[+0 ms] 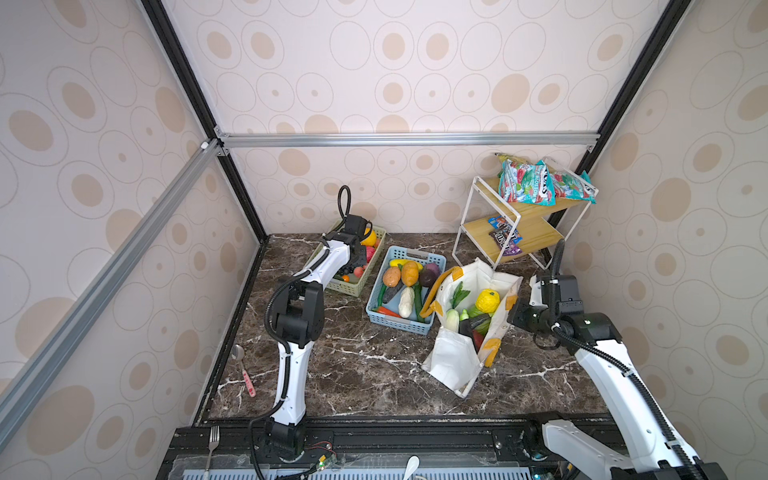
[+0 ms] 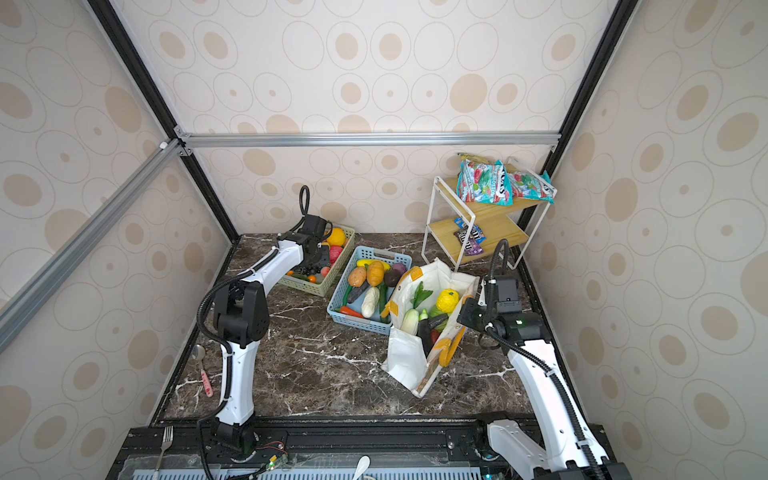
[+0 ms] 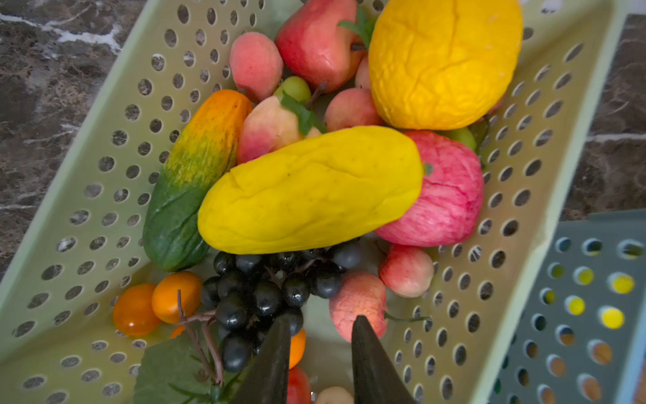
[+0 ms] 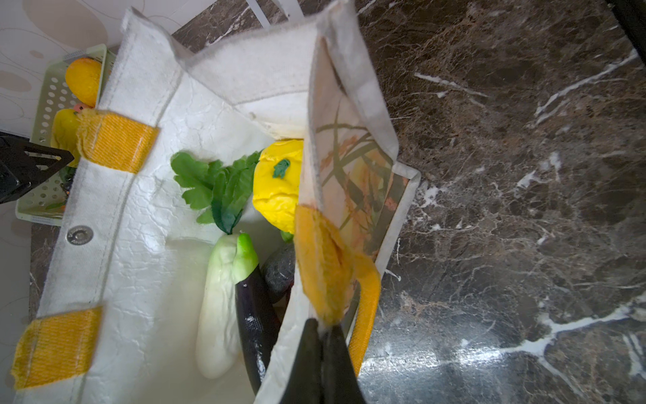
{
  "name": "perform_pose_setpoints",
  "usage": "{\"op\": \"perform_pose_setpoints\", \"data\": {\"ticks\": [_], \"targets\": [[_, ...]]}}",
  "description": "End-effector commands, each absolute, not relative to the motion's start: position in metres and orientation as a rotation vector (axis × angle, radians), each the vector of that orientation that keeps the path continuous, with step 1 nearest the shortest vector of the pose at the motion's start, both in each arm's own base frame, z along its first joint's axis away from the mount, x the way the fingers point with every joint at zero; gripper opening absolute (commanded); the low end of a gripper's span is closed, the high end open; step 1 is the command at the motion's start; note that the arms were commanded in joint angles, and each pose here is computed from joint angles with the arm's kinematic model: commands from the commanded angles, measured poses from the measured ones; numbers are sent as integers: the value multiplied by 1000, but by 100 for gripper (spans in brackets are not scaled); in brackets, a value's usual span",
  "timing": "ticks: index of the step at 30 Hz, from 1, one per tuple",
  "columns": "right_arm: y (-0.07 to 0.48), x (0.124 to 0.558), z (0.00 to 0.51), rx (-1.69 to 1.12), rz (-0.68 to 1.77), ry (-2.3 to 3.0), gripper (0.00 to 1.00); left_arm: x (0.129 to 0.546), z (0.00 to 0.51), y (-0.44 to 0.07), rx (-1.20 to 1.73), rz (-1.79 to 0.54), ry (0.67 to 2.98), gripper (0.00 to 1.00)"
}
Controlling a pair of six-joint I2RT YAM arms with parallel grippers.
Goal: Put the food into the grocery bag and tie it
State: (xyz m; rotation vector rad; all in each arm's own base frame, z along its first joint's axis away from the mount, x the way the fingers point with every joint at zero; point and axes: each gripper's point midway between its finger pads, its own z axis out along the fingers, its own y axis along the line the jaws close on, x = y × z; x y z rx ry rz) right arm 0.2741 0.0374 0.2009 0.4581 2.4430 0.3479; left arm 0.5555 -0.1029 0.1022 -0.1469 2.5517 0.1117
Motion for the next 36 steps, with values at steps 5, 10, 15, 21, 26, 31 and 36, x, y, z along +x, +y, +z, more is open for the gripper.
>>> {"op": "perform_pose_setpoints", "data": {"ticks": [5, 10, 15, 21, 26, 31, 36], "targets": [[30, 266, 194, 473, 287, 2492, 0, 558, 83, -88, -204, 112, 2608, 30], [28, 268, 195, 481, 269, 2485, 0, 553, 72, -85, -210, 121, 2645, 30], [27, 268, 192, 483, 265, 2485, 0, 546, 71, -83, -213, 133, 2654, 29], [28, 267, 189, 482, 268, 2490, 0, 546, 103, -83, -208, 110, 2587, 37], [29, 268, 187, 477, 279, 2493, 0, 539, 128, -94, -196, 40, 2549, 41], [31, 269, 186, 474, 290, 2493, 0, 525, 124, -108, -168, -42, 2574, 33], [32, 270, 186, 468, 297, 2490, 0, 519, 98, -99, -170, 44, 2625, 31]]}}
